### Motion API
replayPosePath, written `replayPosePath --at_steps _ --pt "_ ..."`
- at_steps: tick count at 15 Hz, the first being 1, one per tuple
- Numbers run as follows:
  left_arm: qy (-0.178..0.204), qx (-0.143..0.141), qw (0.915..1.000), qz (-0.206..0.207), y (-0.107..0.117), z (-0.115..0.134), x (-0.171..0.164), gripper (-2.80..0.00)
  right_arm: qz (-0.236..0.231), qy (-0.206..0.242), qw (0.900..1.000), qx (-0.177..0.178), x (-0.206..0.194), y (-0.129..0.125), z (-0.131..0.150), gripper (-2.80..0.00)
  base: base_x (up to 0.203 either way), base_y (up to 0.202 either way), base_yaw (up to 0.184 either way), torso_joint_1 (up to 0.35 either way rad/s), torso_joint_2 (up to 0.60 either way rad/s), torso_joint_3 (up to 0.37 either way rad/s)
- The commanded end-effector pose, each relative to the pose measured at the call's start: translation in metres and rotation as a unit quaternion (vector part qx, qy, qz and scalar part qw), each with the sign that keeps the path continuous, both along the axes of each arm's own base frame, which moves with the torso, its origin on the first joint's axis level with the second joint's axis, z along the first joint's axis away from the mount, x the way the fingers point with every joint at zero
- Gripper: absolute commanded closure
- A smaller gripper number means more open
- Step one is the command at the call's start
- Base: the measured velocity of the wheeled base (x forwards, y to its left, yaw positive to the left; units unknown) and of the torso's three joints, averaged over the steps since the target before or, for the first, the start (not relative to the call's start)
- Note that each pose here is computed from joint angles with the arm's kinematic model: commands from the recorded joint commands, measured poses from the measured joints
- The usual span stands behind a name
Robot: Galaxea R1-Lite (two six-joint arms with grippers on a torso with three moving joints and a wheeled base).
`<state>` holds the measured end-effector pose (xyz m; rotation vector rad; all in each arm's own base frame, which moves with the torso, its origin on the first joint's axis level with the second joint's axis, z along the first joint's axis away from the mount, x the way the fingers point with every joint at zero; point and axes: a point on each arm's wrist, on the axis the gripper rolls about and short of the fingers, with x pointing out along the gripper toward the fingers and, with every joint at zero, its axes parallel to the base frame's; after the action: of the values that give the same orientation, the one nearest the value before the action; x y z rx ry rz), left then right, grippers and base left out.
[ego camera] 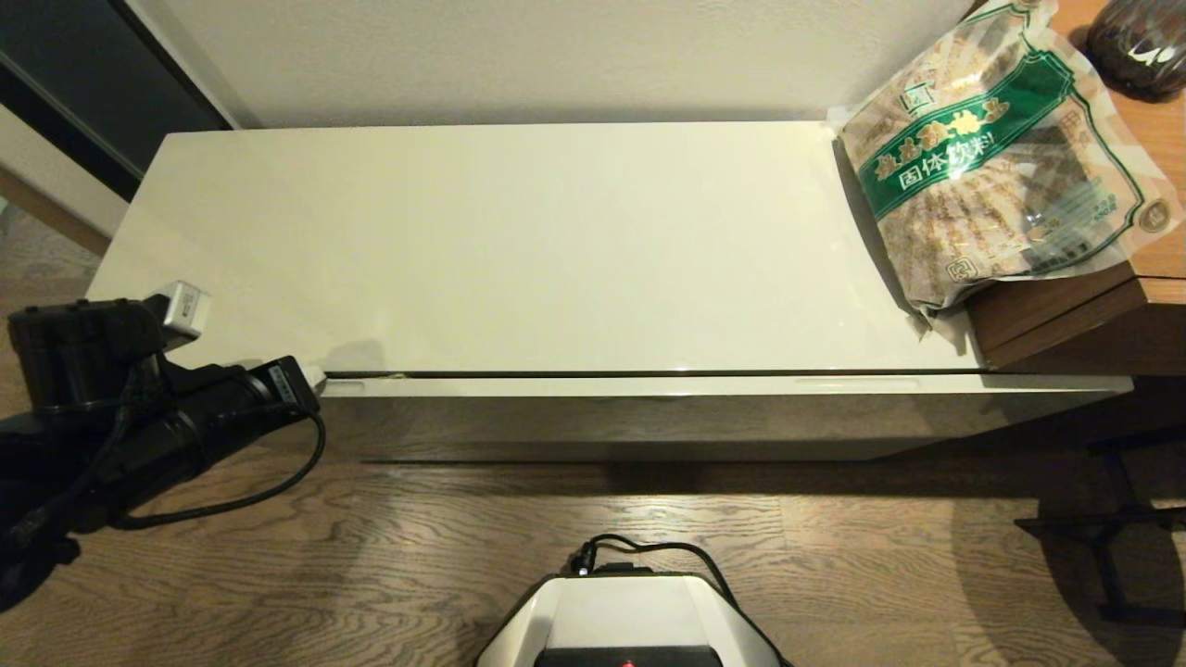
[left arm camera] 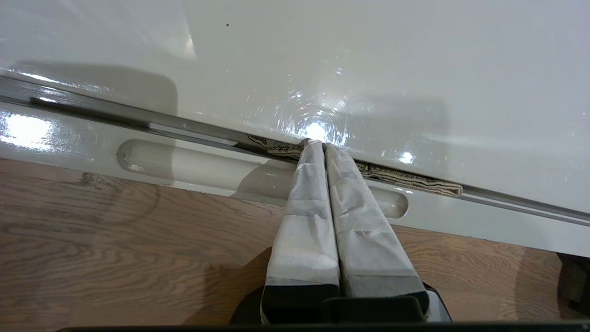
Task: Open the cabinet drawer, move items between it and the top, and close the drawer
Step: Open the drawer
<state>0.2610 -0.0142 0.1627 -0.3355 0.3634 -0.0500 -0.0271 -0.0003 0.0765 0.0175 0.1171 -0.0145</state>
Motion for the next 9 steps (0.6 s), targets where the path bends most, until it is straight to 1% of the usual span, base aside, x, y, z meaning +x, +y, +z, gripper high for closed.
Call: replayPosePath --at_steps 1,3,5,6,9 --pt "0.038 0.0 0.9993 -0.007 -0.003 -0.016 0.001 0.0 0.0 0.001 1.0 0.0 0.0 0.0 0.0 0.0 0.0 0.0 0.0 0.0 0.0 0.0" --pt "0.057 0.003 0.9983 -0.008 -0.003 -0.023 -0.001 0.0 0.0 0.0 1.0 0.0 0.0 0.0 0.0 0.0 0.0 0.0 0.0 0.0 0.0 0.0" --pt "0.063 0.003 0.998 -0.008 -0.003 -0.025 -0.002 0.0 0.0 0.001 1.0 0.0 0.0 0.0 0.0 0.0 0.0 0.0 0.0 0.0 0.0 0.0" --pt "0.086 0.004 0.9963 -0.008 -0.003 -0.031 -0.004 0.0 0.0 0.0 1.0 0.0 0.0 0.0 0.0 0.0 0.0 0.0 0.0 0.0 0.0 0.0" --pt "0.129 0.003 0.9916 -0.016 -0.002 -0.037 -0.016 0.0 0.0 0.001 1.0 0.0 0.0 0.0 0.0 0.0 0.0 0.0 0.0 0.0 0.0 0.0"
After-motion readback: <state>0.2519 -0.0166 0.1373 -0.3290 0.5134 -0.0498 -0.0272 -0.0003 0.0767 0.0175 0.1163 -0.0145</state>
